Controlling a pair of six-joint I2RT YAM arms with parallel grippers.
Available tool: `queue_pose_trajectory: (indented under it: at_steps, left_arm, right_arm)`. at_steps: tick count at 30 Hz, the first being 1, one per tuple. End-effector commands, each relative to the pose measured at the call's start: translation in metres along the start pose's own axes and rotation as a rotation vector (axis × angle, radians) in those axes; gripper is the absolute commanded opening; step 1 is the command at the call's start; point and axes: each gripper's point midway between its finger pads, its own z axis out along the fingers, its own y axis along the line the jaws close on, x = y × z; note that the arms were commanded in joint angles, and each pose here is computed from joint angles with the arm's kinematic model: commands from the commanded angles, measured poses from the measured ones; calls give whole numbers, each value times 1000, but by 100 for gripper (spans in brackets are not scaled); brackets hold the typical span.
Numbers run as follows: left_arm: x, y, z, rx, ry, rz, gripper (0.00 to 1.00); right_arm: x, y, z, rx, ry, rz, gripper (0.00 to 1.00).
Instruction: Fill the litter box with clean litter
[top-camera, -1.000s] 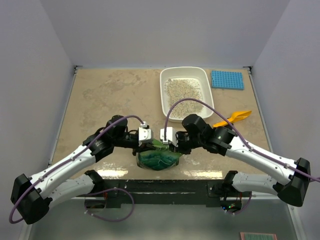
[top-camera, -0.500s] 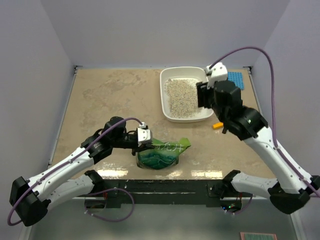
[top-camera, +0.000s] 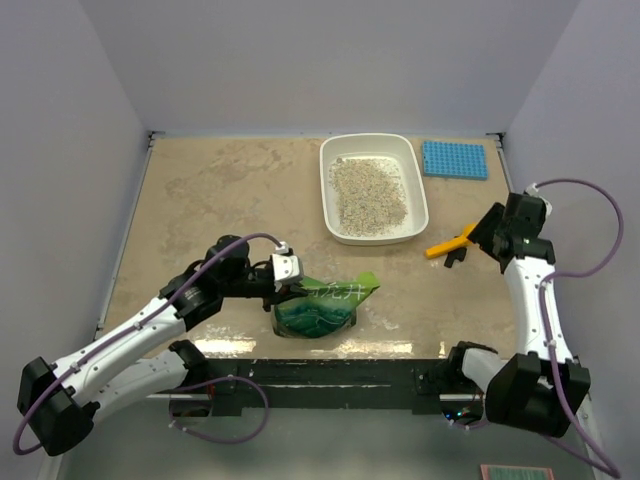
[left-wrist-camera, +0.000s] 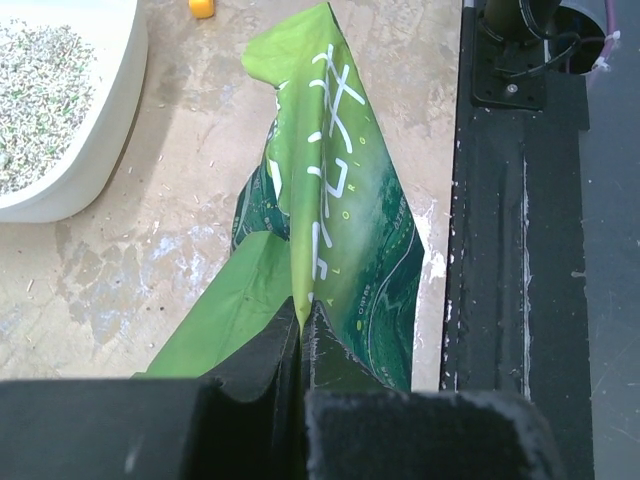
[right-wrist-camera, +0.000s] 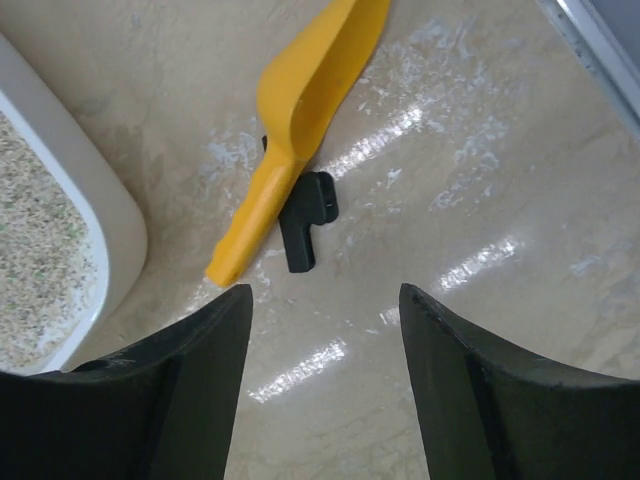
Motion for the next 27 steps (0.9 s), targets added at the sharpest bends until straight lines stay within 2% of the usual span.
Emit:
queue_pose_trajectory:
  at_steps: [1,4,6,8,14,22,27]
  left_arm:
    - [-25,12,-6,-72,-88,30,0]
    - [-24,13,-6,-83,-91,17,0]
    - [-22,13,-5,-85,-88,8,0]
    - [-21,13,-4,-87,-91,1,0]
    - [-21,13,-4,-92,-96,-8,0]
    - [-15,16,-4,-108,-83,-16,0]
    - [-11,18,-3,-114,-70,-21,0]
  right_arm:
    - [5,23,4,-175,-11,137,63]
    - [21,27,20,-212,20,155,61]
    - [27,31,31,-247,31,157,52]
    - [31,24,40,-227,38,153,49]
    - [32,9,55,-231,25,198,48]
    - [37,7,83,-212,58,197,40]
    - [35,5,94,-198,51,195,40]
